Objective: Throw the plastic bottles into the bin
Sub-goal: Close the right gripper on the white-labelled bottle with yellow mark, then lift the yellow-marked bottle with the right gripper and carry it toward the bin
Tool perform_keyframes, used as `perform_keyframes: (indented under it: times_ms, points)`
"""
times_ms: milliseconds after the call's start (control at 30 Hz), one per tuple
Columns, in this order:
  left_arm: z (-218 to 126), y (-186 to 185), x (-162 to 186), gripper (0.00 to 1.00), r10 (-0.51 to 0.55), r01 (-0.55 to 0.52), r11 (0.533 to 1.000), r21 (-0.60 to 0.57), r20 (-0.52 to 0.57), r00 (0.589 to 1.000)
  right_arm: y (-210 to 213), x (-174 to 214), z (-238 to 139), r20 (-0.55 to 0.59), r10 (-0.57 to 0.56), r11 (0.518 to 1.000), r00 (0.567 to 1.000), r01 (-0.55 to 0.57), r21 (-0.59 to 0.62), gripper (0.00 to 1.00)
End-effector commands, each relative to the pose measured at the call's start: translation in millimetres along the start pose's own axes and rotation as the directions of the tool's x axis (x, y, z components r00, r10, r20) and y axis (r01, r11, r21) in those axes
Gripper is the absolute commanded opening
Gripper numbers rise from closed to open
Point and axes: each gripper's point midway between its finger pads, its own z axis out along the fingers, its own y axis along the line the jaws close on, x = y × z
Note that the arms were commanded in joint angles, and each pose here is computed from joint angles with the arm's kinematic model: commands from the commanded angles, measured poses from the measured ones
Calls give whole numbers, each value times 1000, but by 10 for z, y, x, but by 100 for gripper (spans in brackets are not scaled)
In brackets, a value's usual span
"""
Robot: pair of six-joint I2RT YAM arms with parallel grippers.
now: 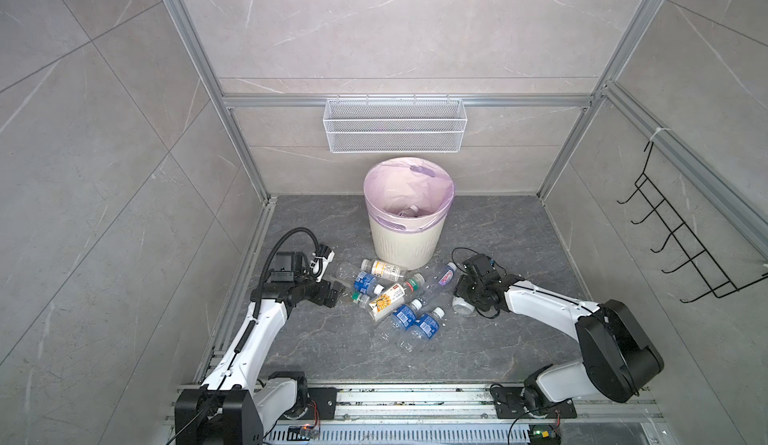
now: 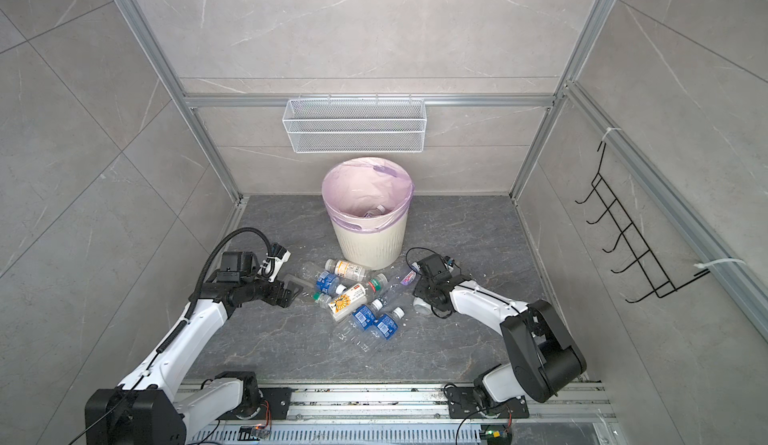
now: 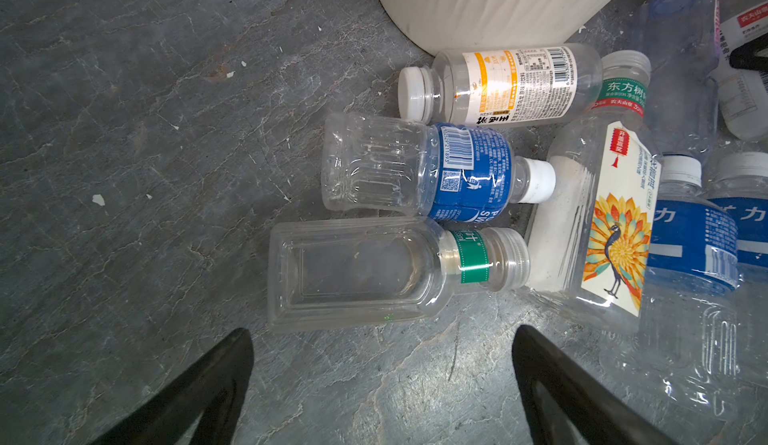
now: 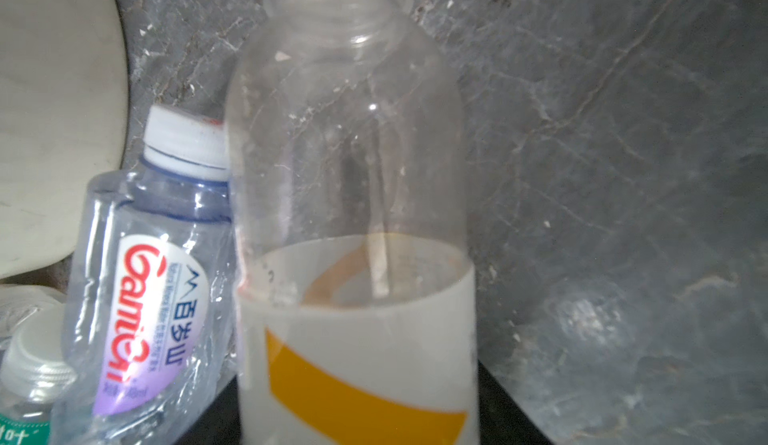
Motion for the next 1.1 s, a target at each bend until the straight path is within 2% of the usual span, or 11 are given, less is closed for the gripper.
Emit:
perform_keyframes:
  times_ms: [0, 233, 433, 767, 1067]
  points:
    - [3, -20, -56, 99, -18, 18, 1000, 21, 23, 1000, -100, -21, -99, 38, -44, 999, 998, 44, 9, 58]
    - [10, -13, -47, 99, -22, 21, 1000, 22, 20, 1000, -140, -48, -279, 104, -110, 993, 988, 113, -18, 54]
    - [21, -15, -34, 99, -28, 27, 999, 28, 14, 1000, -154, -52, -458, 153, -178, 983, 972, 183, -18, 53]
    - [44, -9, -21, 99, -31, 31, 999, 30, 3, 1000, -129, -4, -692, 217, -230, 967, 949, 248, -61, 53]
    - [58, -9, -7, 99, -34, 34, 999, 34, -4, 999, 57, -55, -1115, 332, -271, 934, 903, 331, -138, 52]
